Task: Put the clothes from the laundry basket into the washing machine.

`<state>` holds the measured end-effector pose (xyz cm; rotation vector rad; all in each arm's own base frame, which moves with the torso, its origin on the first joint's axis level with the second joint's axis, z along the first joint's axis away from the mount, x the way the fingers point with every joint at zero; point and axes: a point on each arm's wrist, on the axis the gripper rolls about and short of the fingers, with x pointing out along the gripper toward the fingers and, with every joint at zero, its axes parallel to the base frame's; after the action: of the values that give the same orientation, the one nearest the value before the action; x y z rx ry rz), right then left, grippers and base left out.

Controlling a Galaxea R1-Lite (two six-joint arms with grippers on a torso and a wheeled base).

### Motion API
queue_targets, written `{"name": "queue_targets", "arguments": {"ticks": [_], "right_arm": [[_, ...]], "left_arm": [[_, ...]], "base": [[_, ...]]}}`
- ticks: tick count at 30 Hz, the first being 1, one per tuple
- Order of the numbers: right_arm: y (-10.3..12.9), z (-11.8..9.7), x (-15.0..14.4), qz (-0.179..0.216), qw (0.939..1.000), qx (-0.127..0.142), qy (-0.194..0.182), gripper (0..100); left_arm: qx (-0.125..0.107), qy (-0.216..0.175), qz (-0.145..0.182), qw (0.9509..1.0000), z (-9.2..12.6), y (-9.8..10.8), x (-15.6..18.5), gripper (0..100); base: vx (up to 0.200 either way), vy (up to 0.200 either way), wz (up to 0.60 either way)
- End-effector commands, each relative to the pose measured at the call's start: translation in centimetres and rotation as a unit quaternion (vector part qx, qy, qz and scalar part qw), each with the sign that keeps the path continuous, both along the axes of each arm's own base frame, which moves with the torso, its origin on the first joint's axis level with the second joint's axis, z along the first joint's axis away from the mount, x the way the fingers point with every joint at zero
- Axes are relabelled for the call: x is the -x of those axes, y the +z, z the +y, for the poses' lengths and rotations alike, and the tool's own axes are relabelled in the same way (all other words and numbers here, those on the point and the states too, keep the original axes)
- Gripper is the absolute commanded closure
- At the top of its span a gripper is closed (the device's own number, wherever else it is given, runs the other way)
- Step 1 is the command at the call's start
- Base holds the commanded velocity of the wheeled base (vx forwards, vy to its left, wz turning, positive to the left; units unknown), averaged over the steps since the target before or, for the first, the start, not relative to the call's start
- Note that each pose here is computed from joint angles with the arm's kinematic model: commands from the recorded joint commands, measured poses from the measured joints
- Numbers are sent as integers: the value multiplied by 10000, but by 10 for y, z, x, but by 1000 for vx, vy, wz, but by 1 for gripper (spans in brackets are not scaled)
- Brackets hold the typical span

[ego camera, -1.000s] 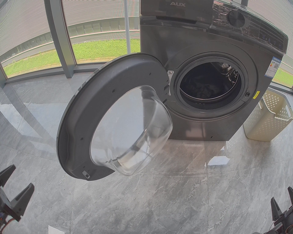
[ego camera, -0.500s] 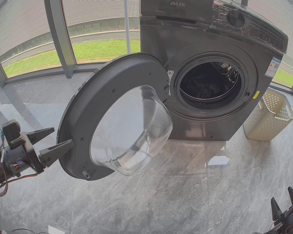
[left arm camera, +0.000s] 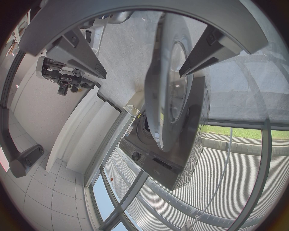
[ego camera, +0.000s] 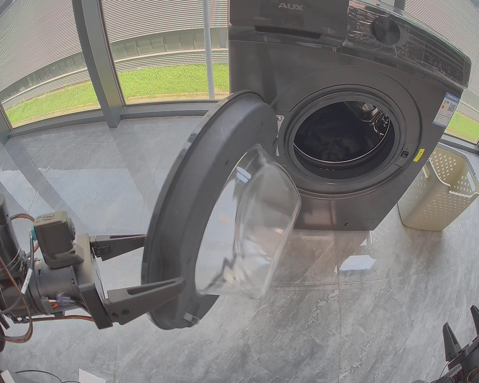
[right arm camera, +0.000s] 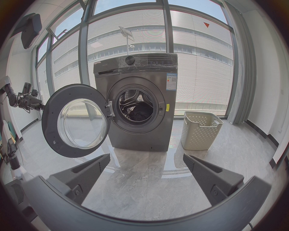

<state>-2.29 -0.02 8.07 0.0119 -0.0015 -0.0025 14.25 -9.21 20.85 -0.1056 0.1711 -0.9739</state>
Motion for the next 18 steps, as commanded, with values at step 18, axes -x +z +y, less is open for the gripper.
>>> {"name": "queue_targets", "arguments": {"ticks": [18], "right_arm": [[-5,0,0,7,10000,14,5,0]], "left_arm": [[-130,1252,-119,9920,25,-1,-16,0]], "base": [[0,0,0]]}}
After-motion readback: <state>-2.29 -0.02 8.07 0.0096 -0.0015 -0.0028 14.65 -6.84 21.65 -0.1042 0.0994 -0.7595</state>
